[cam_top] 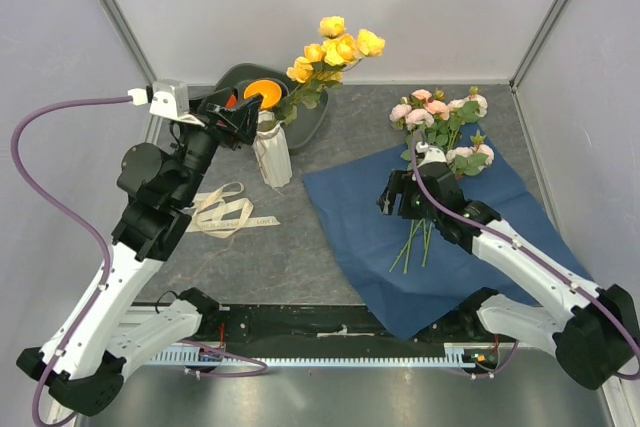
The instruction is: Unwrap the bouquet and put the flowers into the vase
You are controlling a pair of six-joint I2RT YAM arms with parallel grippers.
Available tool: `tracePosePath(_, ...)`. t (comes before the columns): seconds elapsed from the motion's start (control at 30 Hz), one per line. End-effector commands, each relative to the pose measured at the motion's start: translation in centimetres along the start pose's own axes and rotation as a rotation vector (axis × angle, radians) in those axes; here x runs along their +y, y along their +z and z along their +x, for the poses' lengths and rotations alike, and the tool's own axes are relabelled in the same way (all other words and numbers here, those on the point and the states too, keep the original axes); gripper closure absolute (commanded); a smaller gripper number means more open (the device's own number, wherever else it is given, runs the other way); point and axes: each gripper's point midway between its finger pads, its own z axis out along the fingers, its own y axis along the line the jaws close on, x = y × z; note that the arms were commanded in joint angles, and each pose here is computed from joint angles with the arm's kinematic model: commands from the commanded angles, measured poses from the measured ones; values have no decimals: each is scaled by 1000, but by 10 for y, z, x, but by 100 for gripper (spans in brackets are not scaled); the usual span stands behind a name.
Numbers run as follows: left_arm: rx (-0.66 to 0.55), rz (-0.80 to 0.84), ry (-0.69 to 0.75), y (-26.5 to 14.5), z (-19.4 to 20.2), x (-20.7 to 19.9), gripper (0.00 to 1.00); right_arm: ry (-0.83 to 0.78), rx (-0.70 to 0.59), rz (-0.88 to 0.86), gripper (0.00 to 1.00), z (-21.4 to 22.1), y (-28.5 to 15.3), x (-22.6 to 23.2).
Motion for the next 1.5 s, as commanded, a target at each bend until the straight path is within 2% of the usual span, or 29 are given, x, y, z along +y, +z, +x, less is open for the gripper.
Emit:
tracePosePath(0.0, -3, 21, 23, 2, -2, -3, 26, -57, -47, -192, 17, -30, -1, 49)
tracePosePath(0.13, 12, 229, 49, 2, 2, -39, 13, -62, -112, -158, 16, -52, -3, 49)
tracePosePath(0.2, 82, 336, 50, 10, 17, -57, 12, -44, -144, -138, 16, -61, -5, 48)
tracePosePath(0.3, 204, 450, 34, 16, 37, -77, 19, -4, -195, -99, 16, -75, -7, 43)
tracePosePath(0.33, 262, 472, 17, 23, 56, -80, 26, 14, -201, -89, 17, -78, -6, 42)
tracePosePath(0.43, 329, 479, -42, 31, 78, -83, 33, 23, -202, -89, 18, -80, -4, 44)
tracePosePath(0.5, 351, 487, -88, 32, 83, -86, 35, 43, -208, -17, 18, -77, -2, 28)
tracePosePath(0.63, 398, 540, -186, 30, 94, -99, 40, 135, -217, 238, 29, -65, 1, -38)
tracePosePath(0.73, 438, 663, -239, 23, 98, -124, 45, 156, -160, 327, 37, -45, 11, -73)
tracePosePath(0.83, 453, 731, -238, 16, 100, -140, 46, 107, -93, 350, 42, -31, 25, -84)
tracePosePath(0.93, 452, 713, -217, 16, 105, -140, 43, 63, -45, 340, 45, -21, 37, -85)
tracePosePath(1.0, 458, 704, -193, 21, 112, -138, 38, 42, -31, 324, 46, -19, 44, -83)
tracePosePath(1.07, 500, 610, -142, 29, 125, -122, 34, 29, -33, 207, 43, -22, 51, -62)
tracePosePath(1.13, 469, 486, -76, 38, 122, -101, 35, 30, -57, 54, 36, -32, 52, -33)
tracePosePath(1.17, 457, 462, -59, 38, 119, -95, 36, 40, -137, -20, 34, -55, 51, -15)
tracePosePath(1.23, 377, 422, -8, 34, 95, -86, 39, 74, -185, -83, 31, -79, 52, 5)
tracePosePath(1.27, 359, 404, 3, 30, 91, -81, 39, 85, -243, -117, 31, -109, 47, 22)
tracePosePath(1.33, 260, 333, 38, 27, 64, -67, 39, 120, -242, -123, 32, -127, 61, 32)
tracePosePath(1.37, 245, 302, 45, 24, 62, -60, 38, 131, -289, -163, 32, -155, 57, 50)
tracePosePath(1.43, 178, 191, 53, 21, 41, -38, 31, 172, -298, -170, 32, -169, 74, 57)
tracePosePath(1.47, 167, 154, 50, 20, 39, -29, 30, 184, -369, -202, 32, -195, 71, 69)
